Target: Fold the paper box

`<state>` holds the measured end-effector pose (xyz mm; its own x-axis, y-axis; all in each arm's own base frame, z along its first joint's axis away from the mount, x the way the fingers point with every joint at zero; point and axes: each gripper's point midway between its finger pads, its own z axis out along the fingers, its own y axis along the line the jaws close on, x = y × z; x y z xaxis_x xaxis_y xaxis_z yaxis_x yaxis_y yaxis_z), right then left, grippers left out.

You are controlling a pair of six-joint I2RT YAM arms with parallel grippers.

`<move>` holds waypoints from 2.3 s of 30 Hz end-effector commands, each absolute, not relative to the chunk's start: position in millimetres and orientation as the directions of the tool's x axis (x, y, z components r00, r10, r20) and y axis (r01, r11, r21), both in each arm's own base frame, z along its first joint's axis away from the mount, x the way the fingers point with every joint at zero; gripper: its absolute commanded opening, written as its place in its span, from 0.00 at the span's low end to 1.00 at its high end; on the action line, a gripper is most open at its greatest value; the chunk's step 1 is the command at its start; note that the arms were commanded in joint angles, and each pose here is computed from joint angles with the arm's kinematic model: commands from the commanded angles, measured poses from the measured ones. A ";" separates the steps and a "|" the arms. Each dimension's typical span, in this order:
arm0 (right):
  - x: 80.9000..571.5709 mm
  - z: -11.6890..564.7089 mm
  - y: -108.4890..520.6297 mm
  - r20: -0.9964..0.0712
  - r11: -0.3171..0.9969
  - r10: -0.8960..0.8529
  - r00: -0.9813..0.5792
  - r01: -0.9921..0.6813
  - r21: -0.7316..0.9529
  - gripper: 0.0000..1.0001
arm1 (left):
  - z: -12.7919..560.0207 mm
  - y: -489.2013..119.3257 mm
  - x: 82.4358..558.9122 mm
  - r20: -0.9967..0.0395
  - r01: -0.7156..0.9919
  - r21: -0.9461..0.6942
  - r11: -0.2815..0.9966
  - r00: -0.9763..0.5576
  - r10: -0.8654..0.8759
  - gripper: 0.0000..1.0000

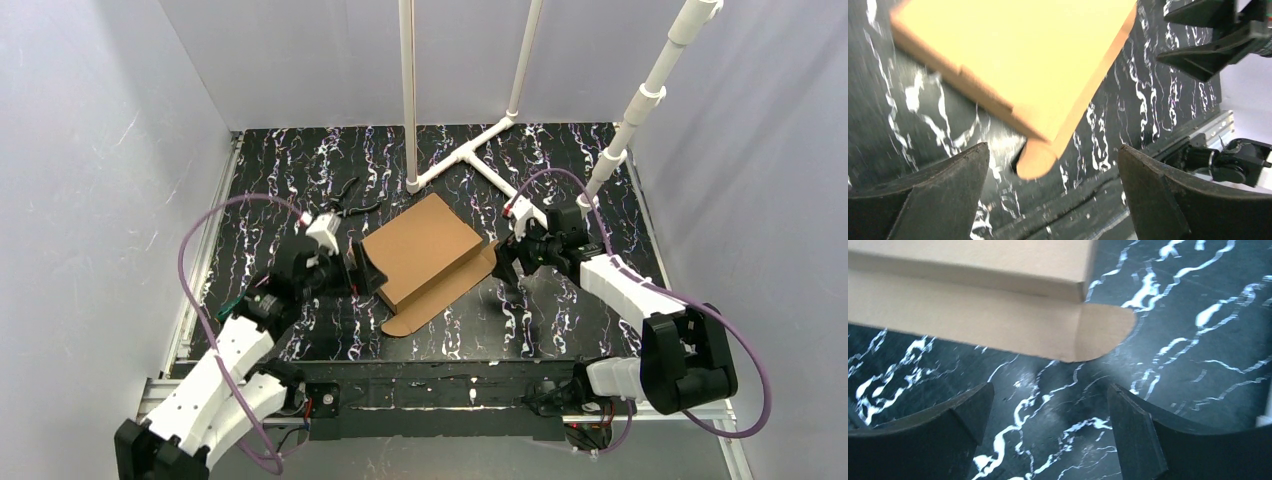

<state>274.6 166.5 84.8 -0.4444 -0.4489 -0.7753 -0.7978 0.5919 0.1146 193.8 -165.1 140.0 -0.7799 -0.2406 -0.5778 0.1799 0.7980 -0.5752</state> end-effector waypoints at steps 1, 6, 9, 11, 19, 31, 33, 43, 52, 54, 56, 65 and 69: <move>323.4 100.4 149.7 -0.833 0.781 -0.276 -0.479 -0.617 0.095 0.95 | 173.9 -170.4 239.7 -0.741 0.389 -0.382 0.838 -0.671 -0.026 0.98; 320.8 89.4 156.7 -0.840 0.772 -0.205 -0.503 -0.611 0.178 0.96 | 179.4 -196.7 265.7 -0.760 0.496 -0.379 0.782 -0.648 0.043 0.98; 319.3 81.7 164.0 -0.837 0.749 -0.190 -0.513 -0.627 0.214 0.94 | 180.9 -193.2 289.3 -0.763 0.533 -0.316 0.785 -0.635 0.123 0.98; 319.0 76.8 167.3 -0.838 0.737 -0.187 -0.512 -0.637 0.225 0.93 | 181.7 -192.8 302.6 -0.743 0.546 -0.357 0.758 -0.658 0.124 0.98; 326.5 64.1 173.6 -0.815 0.755 -0.079 -0.574 -0.568 0.327 0.91 | 160.3 -189.7 340.8 -0.702 0.545 -0.475 0.690 -0.708 0.076 0.98; 330.7 40.1 168.0 -0.779 0.802 0.011 -0.627 -0.459 0.381 0.77 | 126.7 -191.2 360.5 -0.642 0.482 -0.542 0.688 -0.766 0.030 0.98; 329.9 35.4 168.6 -0.770 0.802 0.017 -0.638 -0.451 0.392 0.74 | 121.7 -191.2 364.0 -0.635 0.475 -0.546 0.691 -0.772 0.029 0.98; 328.9 29.6 177.9 -0.773 0.761 -0.009 -0.634 -0.506 0.406 0.42 | 90.8 -191.9 368.6 -0.576 0.450 -0.561 0.694 -0.815 0.063 0.98; 330.4 47.1 183.3 -0.837 0.724 -0.059 -0.545 -0.600 0.339 0.23 | 81.6 -191.0 358.4 -0.532 0.426 -0.581 0.693 -0.844 0.072 0.95; 329.7 54.9 186.8 -0.856 0.708 -0.072 -0.512 -0.630 0.318 0.21 | 80.0 -189.4 355.8 -0.526 0.419 -0.579 0.699 -0.848 0.073 0.95; 326.8 63.6 191.5 -0.873 0.686 -0.078 -0.481 -0.662 0.303 0.20 | 79.3 -187.9 354.7 -0.522 0.413 -0.575 0.706 -0.850 0.073 0.95; 316.1 75.7 203.8 -0.892 0.626 -0.130 -0.433 -0.733 0.264 0.24 | 77.7 -187.3 350.7 -0.500 0.388 -0.585 0.712 -0.864 0.060 0.95; 317.8 69.3 205.1 -0.890 0.636 -0.174 -0.422 -0.738 0.226 0.26 | 78.7 -188.3 349.2 -0.495 0.385 -0.593 0.707 -0.867 0.056 0.95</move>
<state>313.3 198.8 59.8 -0.4831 -0.1346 -0.8652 -0.6997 0.6533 0.2891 354.9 -187.2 69.1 -0.8657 0.0565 -0.4973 0.3800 0.7208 -0.5797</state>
